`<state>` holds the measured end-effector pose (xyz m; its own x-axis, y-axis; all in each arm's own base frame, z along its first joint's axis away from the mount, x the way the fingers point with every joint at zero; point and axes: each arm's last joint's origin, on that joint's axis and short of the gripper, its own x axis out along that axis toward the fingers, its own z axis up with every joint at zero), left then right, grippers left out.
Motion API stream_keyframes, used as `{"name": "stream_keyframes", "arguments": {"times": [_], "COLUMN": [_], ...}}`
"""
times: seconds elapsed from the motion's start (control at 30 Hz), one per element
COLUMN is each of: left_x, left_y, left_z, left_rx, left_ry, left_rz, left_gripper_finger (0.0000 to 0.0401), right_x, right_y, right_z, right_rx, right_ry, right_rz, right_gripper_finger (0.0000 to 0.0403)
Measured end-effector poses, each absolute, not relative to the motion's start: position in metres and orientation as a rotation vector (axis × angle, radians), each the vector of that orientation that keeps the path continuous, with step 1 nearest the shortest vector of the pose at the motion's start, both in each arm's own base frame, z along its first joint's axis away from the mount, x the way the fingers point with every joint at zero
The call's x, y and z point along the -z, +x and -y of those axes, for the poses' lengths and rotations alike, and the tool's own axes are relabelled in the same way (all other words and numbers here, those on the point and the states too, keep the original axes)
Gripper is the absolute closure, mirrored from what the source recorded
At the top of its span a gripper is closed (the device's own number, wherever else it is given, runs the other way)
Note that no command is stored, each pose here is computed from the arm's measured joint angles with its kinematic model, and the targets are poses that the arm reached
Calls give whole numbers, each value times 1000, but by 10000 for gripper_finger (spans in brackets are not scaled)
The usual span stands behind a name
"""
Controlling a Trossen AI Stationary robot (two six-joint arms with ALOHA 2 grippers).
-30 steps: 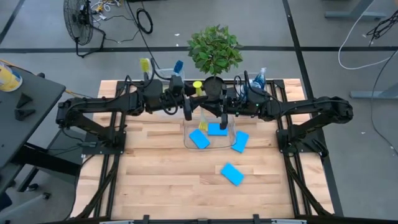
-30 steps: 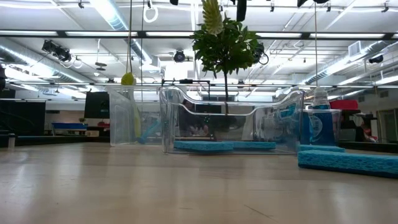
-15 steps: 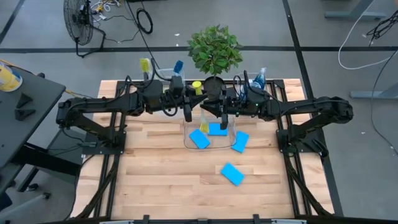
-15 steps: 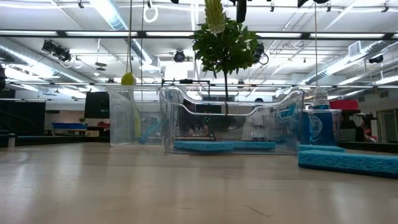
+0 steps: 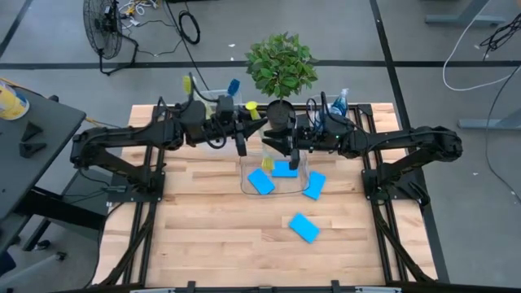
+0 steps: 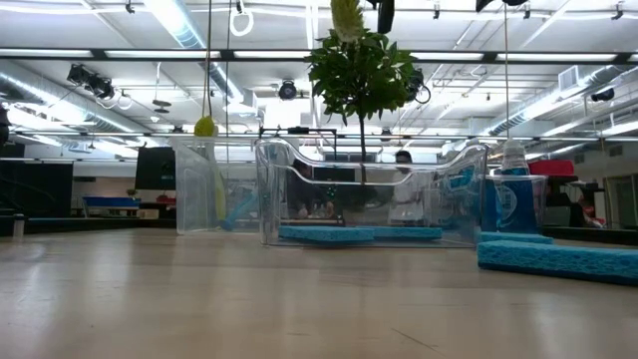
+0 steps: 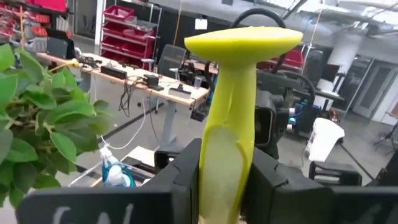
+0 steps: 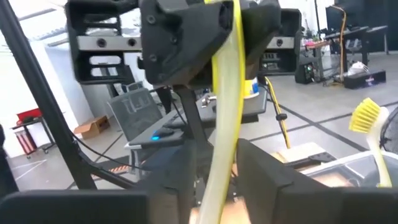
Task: Pick & Place Kitchen Sink Supplies
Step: Put the green dishwashing brush into the white bin
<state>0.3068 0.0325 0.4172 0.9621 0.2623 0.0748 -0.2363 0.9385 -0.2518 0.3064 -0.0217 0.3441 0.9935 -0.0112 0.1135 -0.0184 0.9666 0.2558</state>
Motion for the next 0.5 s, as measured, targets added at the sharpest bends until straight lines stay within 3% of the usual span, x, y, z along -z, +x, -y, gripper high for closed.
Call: {"name": "stream_keyframes", "arguments": {"times": [0.3,0.5], "left_x": [-425,-427], "left_y": [290,272], "left_z": [-33,-37], "left_rx": [-290,-350], "left_ry": [-214,-219], "left_rz": [90,28], "left_gripper_finger": [321,321], "right_x": [-345,-345], "right_y": [306,306], "right_z": [22,22], "right_rx": [14,15], "right_ry": [272,268], "right_rz": [130,130], "right_gripper_finger": [173,134]}}
